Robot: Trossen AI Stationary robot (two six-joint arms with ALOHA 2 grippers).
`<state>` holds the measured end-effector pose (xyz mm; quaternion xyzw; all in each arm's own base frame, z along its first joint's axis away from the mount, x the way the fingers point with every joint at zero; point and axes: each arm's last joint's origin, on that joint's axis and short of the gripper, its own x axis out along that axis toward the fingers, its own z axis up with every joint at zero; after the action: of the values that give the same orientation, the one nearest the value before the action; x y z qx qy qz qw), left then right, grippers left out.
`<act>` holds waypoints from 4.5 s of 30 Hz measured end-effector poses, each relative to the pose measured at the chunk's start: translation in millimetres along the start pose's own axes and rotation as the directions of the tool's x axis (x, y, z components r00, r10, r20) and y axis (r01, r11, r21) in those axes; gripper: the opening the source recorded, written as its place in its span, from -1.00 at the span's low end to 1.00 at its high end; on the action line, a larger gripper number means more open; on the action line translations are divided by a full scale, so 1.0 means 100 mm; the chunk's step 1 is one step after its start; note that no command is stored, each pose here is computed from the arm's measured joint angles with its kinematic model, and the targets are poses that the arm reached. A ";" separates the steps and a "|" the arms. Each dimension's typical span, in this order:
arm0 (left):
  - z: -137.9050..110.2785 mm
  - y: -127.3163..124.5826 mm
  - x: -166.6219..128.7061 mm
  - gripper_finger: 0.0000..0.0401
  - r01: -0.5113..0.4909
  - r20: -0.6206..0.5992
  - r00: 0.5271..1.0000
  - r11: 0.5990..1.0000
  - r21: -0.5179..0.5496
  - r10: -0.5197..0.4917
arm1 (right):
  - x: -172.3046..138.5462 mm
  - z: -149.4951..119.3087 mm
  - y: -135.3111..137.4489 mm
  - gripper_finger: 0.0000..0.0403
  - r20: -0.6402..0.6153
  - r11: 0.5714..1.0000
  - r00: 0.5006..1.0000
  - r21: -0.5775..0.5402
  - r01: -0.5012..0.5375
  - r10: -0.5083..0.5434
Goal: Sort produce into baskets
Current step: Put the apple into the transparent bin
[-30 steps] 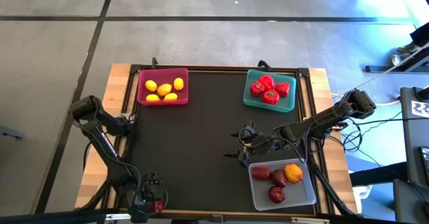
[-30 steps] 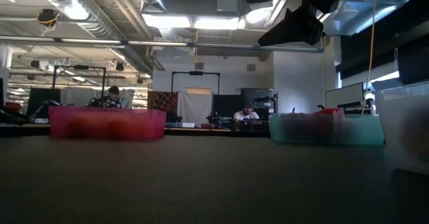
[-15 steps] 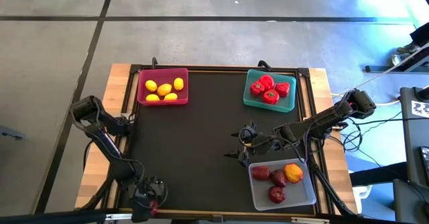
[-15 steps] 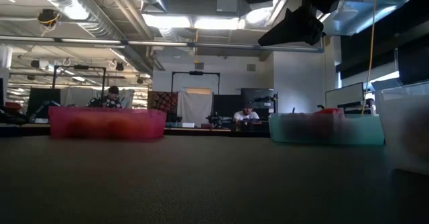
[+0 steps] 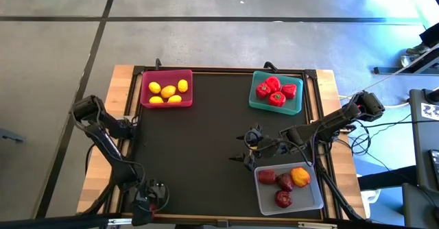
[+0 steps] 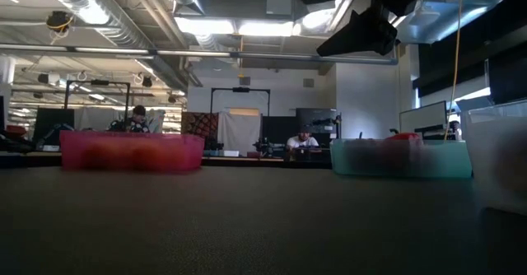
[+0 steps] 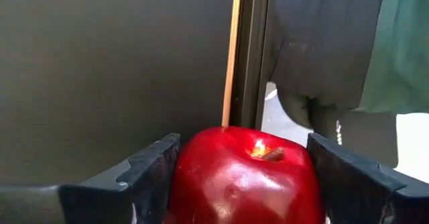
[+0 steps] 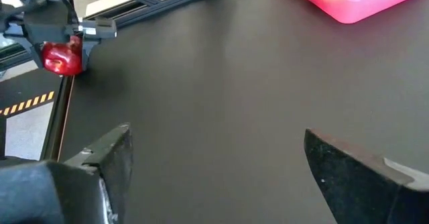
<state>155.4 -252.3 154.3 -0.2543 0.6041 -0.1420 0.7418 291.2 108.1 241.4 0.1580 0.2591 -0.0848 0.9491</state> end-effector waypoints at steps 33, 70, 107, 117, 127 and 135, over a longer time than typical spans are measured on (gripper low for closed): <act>0.78 0.14 -1.36 0.49 -0.331 0.859 0.495 0.942 0.045 0.133 | 0.11 0.13 0.14 0.74 0.188 0.991 0.975 0.036 -0.131 0.122; 1.29 0.17 -1.37 0.59 -0.334 0.962 0.249 0.942 -0.021 0.110 | 0.75 0.32 0.59 -0.09 0.388 0.975 0.896 -0.131 -0.180 0.218; 0.80 0.19 -1.56 0.67 -0.405 0.891 0.428 0.913 0.041 0.149 | -0.09 0.04 0.81 -0.13 -0.030 0.957 0.977 -0.195 -0.215 0.213; 0.83 0.20 -1.49 0.67 -0.421 0.886 0.434 0.906 0.039 0.164 | -0.64 -0.47 1.03 -0.13 -0.188 0.986 0.974 -0.084 -0.142 0.125; 0.88 0.22 -1.41 0.67 -0.434 0.877 0.440 0.901 0.019 0.194 | -1.05 -1.04 1.09 -0.13 -0.255 0.994 0.966 0.106 -0.019 0.046; 0.93 0.26 -1.43 0.67 -0.426 0.882 0.423 0.904 -0.009 0.208 | -0.91 -1.50 1.02 -0.13 -0.363 0.977 0.931 0.188 0.097 -0.023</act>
<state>209.9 -137.7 271.1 -0.0890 0.1655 0.0841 0.9786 168.7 262.4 192.0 0.2589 0.4228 -0.1095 0.8616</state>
